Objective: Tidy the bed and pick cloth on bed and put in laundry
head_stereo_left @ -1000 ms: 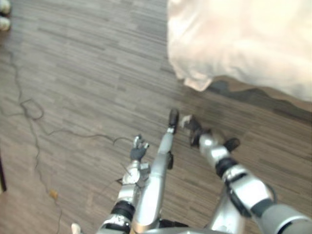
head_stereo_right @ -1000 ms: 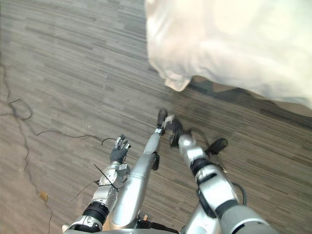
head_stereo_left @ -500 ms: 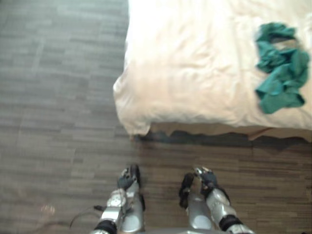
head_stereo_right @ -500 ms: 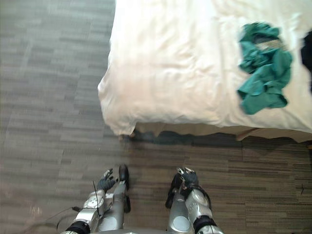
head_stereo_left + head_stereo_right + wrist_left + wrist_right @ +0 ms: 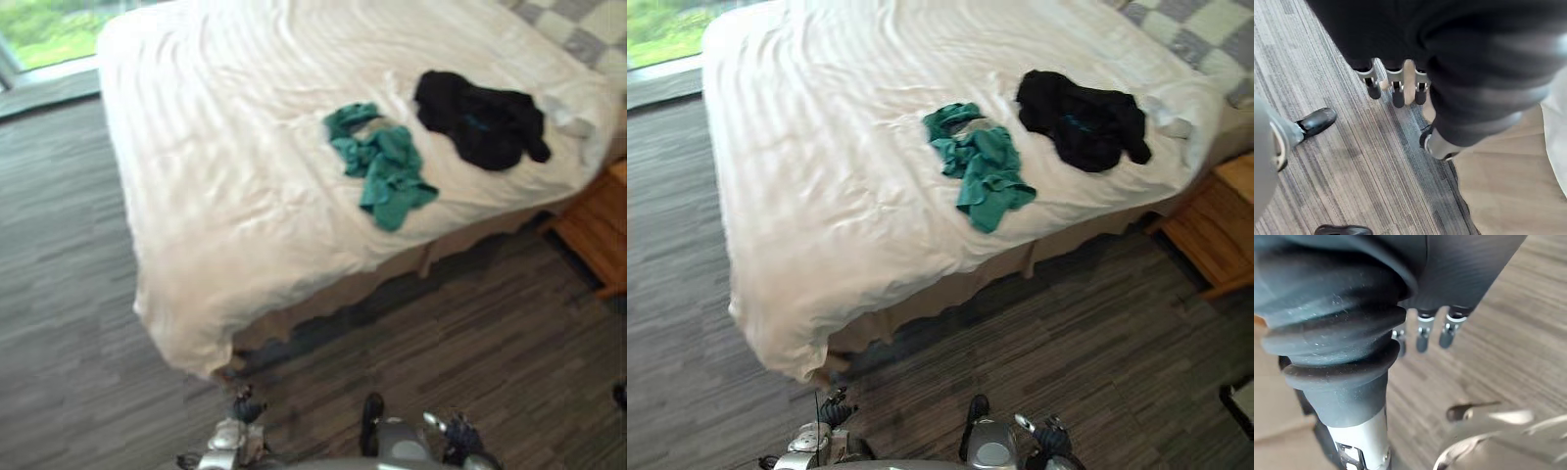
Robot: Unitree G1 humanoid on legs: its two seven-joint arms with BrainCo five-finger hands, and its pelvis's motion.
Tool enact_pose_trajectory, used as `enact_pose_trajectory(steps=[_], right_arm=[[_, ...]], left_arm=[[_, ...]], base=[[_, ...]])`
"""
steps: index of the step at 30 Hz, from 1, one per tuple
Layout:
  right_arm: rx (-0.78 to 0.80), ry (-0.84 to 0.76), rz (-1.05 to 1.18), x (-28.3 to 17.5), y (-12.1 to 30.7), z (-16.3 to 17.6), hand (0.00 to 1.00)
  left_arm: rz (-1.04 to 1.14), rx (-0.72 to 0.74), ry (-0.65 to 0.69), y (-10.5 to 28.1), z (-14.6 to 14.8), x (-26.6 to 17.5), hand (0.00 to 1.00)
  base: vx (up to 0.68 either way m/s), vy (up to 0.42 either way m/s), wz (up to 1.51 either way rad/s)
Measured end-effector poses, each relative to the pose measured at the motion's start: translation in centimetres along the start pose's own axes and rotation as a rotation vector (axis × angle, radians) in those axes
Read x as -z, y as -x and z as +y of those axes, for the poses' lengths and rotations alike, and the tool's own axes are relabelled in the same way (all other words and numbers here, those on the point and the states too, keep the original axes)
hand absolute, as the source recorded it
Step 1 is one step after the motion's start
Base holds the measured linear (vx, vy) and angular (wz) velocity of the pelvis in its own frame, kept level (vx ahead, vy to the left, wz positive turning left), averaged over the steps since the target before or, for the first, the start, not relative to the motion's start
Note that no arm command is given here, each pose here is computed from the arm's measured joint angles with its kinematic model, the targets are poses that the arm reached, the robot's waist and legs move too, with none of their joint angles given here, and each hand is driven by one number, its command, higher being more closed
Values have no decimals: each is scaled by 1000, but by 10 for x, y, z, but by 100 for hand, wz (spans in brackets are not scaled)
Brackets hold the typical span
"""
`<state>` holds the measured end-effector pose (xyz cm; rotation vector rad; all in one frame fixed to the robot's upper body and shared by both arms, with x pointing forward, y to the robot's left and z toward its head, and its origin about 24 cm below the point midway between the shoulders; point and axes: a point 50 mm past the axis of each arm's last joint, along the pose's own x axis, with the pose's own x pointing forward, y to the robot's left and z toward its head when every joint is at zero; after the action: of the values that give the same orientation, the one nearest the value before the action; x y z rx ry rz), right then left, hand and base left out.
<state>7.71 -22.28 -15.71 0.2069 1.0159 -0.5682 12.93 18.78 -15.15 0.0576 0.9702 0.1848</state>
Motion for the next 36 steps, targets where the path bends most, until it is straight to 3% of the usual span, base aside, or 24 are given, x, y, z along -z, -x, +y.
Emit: enact_pose_trajectory(steps=[5, 9, 15, 19, 25, 28, 36], right_arm=[[13, -5, 70, 23, 7, -5, 0], [54, 0, 33, 8, 2, -19, 0], [66, 18, 53, 10, 1, -25, 0], [77, -5, 177, 48, 15, -26, 0], [71, -8, 134, 38, 11, -23, 0], [20, 18, 97, 26, 8, -3, 0], [4, 44, 74, 12, 2, 11, 0]], left_arm=[[54, -38, 102, 4, 3, 16, 0], [68, 3, 149, 7, -18, 19, 0], [46, 27, 121, 7, -22, 17, 0], [46, 10, 46, 6, -5, 19, 0], [43, 56, -23, 3, -14, 12, 0], [40, 54, -14, 2, -10, 10, 0], [51, 15, 62, 3, -6, 11, 0]], base=[[94, -20, -122], [145, 155, -146], [-14, 333, -152], [111, 266, -91], [22, 173, -96], [-67, 86, -84], [-2, -15, -31]])
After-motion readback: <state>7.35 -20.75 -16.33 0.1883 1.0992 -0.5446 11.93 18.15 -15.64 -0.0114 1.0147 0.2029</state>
